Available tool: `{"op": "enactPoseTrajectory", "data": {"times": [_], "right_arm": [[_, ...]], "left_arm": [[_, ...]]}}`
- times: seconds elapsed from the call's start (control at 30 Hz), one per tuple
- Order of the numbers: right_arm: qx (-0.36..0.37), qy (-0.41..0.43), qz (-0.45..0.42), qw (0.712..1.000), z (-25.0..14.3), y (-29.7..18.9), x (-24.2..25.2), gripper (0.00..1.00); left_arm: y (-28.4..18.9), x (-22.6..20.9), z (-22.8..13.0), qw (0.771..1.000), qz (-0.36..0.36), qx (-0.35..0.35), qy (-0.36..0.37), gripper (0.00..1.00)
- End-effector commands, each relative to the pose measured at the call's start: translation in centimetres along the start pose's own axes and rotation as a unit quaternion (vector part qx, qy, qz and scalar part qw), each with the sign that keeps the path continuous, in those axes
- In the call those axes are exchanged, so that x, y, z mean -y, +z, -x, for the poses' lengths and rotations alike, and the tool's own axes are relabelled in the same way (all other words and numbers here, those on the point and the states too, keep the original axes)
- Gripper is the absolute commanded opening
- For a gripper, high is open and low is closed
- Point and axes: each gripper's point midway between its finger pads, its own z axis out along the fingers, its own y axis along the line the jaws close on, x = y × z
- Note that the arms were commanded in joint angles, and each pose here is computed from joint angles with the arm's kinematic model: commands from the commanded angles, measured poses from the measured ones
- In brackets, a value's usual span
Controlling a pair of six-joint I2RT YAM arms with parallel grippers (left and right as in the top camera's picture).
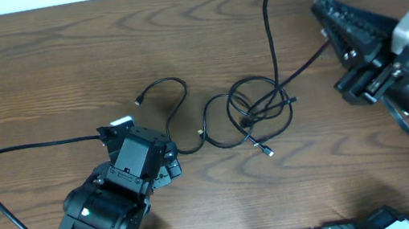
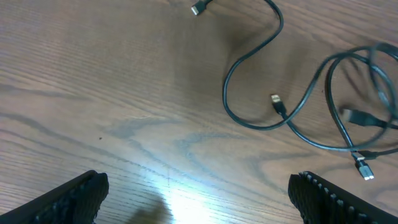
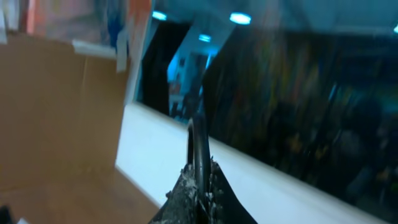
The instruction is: Untangle cables
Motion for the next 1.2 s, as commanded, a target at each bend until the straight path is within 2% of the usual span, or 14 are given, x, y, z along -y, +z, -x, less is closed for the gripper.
{"op": "enactPoseTrajectory", "data": {"times": [0.0, 0.13, 0.27, 0.43, 0.53, 0.67, 0.87, 1.03, 1.17], "right_arm": [[0.025, -0.028, -0.045, 0.998, 1.7, -0.3, 1.5, 0.01], [0.016, -0.068, -0.149, 0.986, 1.8, -0.8, 5.1, 0.01], [0.013, -0.108, -0.248, 0.963, 2.3, -1.9, 8.7, 0.01], [0.071, -0.21, -0.278, 0.935, 6.3, -2.7, 9.5, 0.01], [0.078, -0.293, -0.297, 0.906, 8.0, -3.3, 9.6, 0.01], [0.049, -0.319, -0.315, 0.892, 7.4, -3.5, 10.3, 0.01], [-0.026, -0.323, -0.329, 0.887, 4.1, -3.1, 11.8, 0.01], [-0.091, -0.325, -0.421, 0.842, 2.4, -5.0, 16.0, 0.01], [-0.159, -0.322, -0.5, 0.788, 0.0, -7.4, 20.3, 0.01]], "left_arm": [[-0.6, -0.2, 0.9, 1.0, 0.004, 0.016, -0.007, 0.97], [-0.6, -0.2, 0.9, 1.0, 0.004, 0.016, -0.007, 0.97], [-0.6, -0.2, 0.9, 1.0, 0.004, 0.016, -0.007, 0.97], [-0.6, -0.2, 0.9, 1.0, 0.004, 0.016, -0.007, 0.97], [-0.6, -0.2, 0.9, 1.0, 0.004, 0.016, -0.007, 0.97], [-0.6, -0.2, 0.9, 1.0, 0.004, 0.016, -0.007, 0.97], [-0.6, -0.2, 0.9, 1.0, 0.004, 0.016, -0.007, 0.97], [-0.6, -0.2, 0.9, 1.0, 0.004, 0.016, -0.007, 0.97], [-0.6, -0.2, 0.9, 1.0, 0.004, 0.016, -0.007, 0.97]]}}
